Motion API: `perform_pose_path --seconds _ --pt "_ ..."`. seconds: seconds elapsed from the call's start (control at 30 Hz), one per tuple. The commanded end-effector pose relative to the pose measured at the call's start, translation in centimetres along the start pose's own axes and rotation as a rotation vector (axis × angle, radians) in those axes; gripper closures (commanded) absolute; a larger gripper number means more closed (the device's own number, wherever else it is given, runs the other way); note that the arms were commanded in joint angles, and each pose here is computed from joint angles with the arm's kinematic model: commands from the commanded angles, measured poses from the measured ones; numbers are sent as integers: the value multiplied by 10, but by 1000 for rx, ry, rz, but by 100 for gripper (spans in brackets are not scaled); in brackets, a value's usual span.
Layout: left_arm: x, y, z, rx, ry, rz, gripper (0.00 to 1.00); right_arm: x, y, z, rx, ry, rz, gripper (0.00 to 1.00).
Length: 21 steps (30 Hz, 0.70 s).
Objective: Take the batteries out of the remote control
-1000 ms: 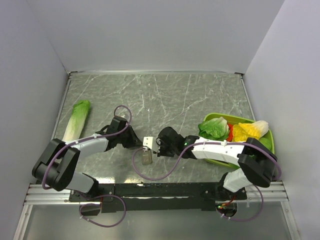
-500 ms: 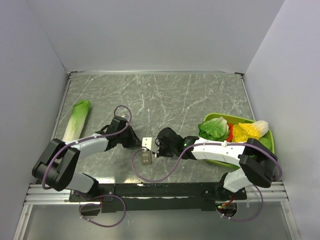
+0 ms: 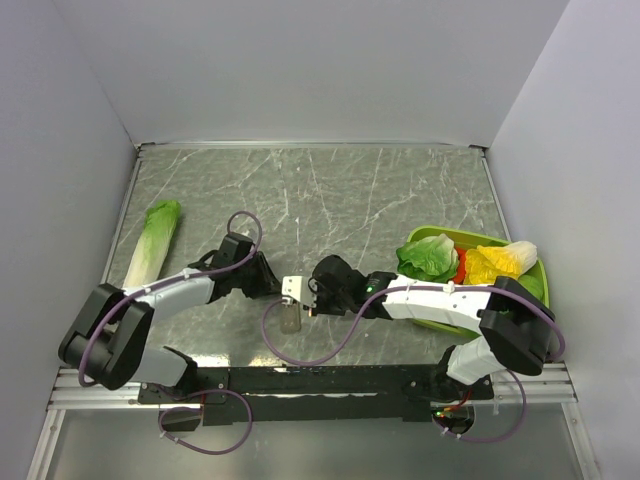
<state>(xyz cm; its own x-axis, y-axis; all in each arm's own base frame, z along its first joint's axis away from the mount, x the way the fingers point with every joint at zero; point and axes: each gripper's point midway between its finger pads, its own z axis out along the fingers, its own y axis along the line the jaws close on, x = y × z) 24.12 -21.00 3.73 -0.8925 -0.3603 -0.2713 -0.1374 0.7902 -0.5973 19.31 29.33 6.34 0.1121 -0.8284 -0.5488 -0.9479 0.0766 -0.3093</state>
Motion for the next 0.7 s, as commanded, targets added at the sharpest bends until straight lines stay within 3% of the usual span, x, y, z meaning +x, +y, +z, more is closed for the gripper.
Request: perform_pose_path --seconds 0.0,0.67 --pt "-9 -18 -10 37 -25 41 66 -29 -2 -8 -5 -95 -7 100" --pt "-14 -8 -21 -16 -75 43 60 -33 -8 -17 22 -104 -1 100"
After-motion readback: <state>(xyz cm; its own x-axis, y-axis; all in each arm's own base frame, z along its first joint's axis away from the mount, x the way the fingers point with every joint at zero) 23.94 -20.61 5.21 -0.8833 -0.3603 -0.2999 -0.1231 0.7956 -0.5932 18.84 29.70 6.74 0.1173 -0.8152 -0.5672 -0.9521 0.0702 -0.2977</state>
